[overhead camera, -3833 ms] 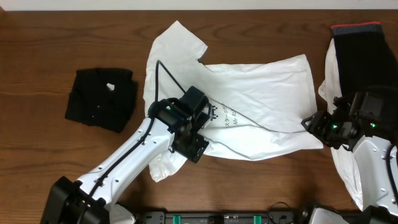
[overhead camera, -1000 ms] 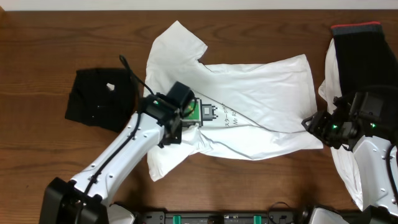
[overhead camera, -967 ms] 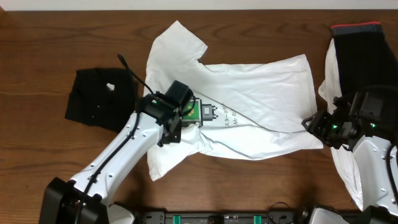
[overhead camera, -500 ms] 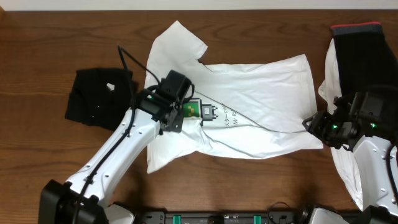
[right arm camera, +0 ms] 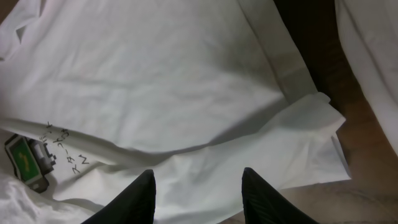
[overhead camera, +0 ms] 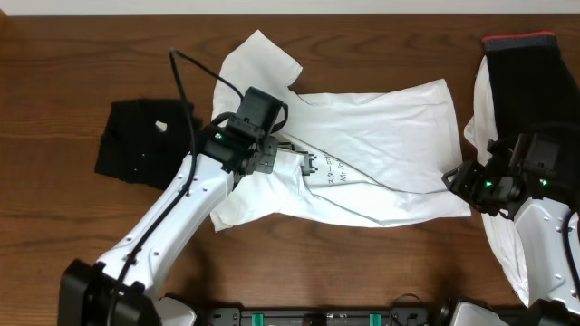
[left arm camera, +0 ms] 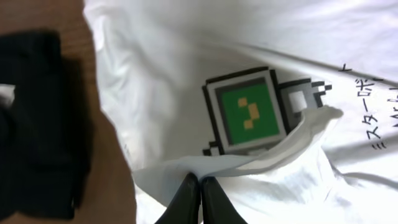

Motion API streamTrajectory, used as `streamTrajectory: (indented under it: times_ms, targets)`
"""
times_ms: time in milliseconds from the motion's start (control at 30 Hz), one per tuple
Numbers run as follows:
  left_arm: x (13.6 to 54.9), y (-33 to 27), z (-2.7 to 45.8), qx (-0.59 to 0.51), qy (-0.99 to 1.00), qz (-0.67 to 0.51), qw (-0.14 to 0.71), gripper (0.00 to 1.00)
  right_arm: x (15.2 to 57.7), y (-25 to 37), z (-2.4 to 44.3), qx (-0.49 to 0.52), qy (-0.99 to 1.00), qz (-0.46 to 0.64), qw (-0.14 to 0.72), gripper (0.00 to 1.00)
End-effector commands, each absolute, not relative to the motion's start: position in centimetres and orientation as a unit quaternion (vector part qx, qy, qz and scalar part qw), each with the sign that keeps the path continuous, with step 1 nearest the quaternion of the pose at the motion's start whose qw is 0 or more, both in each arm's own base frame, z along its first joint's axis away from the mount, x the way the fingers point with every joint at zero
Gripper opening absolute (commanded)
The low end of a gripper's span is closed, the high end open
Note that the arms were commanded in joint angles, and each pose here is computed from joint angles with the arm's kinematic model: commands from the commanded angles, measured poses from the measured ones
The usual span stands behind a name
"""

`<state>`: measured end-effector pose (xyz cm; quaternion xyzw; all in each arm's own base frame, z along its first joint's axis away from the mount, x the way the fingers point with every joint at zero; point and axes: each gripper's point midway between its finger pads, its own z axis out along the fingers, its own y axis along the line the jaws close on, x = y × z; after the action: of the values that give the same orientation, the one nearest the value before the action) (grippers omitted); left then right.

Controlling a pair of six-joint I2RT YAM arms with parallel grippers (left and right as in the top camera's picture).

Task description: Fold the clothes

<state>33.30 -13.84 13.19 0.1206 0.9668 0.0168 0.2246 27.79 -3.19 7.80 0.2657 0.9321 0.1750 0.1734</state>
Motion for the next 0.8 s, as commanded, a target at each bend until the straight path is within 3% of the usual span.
streamTrajectory:
  times_ms: [0, 300, 333, 367, 400, 433, 600, 767]
  targets:
    - [34.1, -14.6, 12.3, 0.143, 0.965, 0.013, 0.219, 0.06, 28.3, -3.5, 8.5, 0.26, 0.932, 0.171, 0.186, 0.43]
    - [35.7, -15.0, 11.3, 0.159, 0.96, 0.021, 0.231, 0.06, 28.3, -3.5, 8.5, 0.26, 0.932, 0.171, 0.187, 0.43]
    - [35.7, -14.8, 11.4, 0.158, 0.96, 0.024, 0.23, 0.17, 28.3, -3.5, 8.5, 0.26, 0.932, 0.171, 0.187, 0.43]
    - [35.5, -14.7, 11.5, 0.156, 0.961, 0.025, 0.228, 0.5, 28.3, -3.5, 8.5, 0.26, 0.932, 0.171, 0.187, 0.43]
    - [35.3, -14.4, 11.6, 0.152, 0.963, 0.026, 0.223, 0.94, 28.3, -3.5, 8.5, 0.26, 0.932, 0.171, 0.186, 0.44]
    - [35.1, -14.1, 11.8, 0.145, 0.965, 0.027, 0.218, 0.99, 28.2, -3.5, 8.5, 0.26, 0.932, 0.171, 0.186, 0.44]
    - [32.2, -11.3, 12.5, 0.05, 0.984, 0.033, 0.166, 0.98, 28.0, -3.4, 8.3, 0.261, 0.933, 0.171, 0.18, 0.47]
    - [27.0, -8.7, 11.6, -0.069, 0.996, 0.033, 0.053, 0.98, 27.9, -3.4, 8.3, 0.261, 0.933, 0.171, 0.179, 0.49]
